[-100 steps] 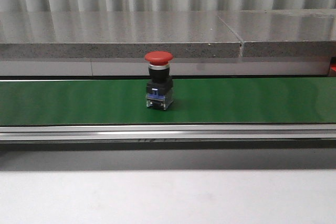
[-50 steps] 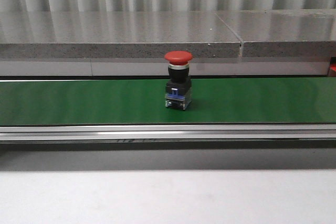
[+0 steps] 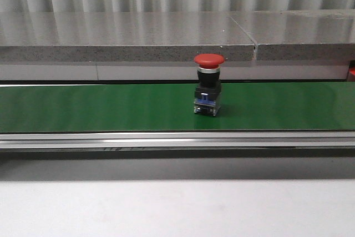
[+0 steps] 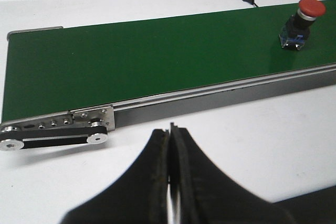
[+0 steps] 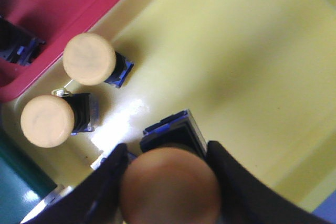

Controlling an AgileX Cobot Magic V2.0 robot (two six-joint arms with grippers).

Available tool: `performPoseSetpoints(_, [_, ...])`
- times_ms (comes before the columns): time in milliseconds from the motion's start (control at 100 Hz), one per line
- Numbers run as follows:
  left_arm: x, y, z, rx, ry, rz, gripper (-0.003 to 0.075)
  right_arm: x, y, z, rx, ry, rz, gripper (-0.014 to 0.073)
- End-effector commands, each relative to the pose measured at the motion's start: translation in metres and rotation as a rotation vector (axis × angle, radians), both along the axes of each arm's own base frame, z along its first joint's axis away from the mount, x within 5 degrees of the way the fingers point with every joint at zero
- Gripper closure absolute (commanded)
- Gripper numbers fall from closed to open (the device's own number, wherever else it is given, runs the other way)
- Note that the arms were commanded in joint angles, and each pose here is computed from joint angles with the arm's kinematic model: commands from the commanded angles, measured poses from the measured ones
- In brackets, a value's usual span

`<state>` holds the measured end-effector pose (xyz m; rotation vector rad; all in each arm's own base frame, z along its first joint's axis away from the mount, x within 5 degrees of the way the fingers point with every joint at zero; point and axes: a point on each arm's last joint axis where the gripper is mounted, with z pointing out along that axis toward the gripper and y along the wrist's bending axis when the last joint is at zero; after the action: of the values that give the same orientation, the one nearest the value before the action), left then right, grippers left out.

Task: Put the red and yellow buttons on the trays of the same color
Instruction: 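Carry the yellow button into the yellow tray and open the right gripper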

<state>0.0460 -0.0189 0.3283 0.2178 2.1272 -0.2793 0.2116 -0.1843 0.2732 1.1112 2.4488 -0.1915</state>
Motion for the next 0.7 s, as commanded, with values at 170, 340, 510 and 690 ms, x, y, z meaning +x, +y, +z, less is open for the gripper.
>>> performPoseSetpoints(170, [0.002,-0.002,0.012,-0.035,-0.072,-0.009,0.0741,0.014,-0.010,-0.023,-0.020,-0.094,-0.026,0.0433])
performPoseSetpoints(340, [0.002,-0.002,0.012,-0.035,-0.072,-0.009,0.0741,0.022,-0.017,-0.042,0.003,-0.075,-0.035,0.0433])
performPoseSetpoints(510, [0.002,-0.002,0.012,-0.035,-0.072,-0.009,0.0741,0.026,-0.020,-0.056,0.034,-0.039,-0.034,0.0431])
performPoseSetpoints(690, [0.002,-0.002,0.012,-0.035,-0.072,-0.009,0.0741,0.031,-0.015,-0.057,0.034,-0.040,-0.013,0.0319])
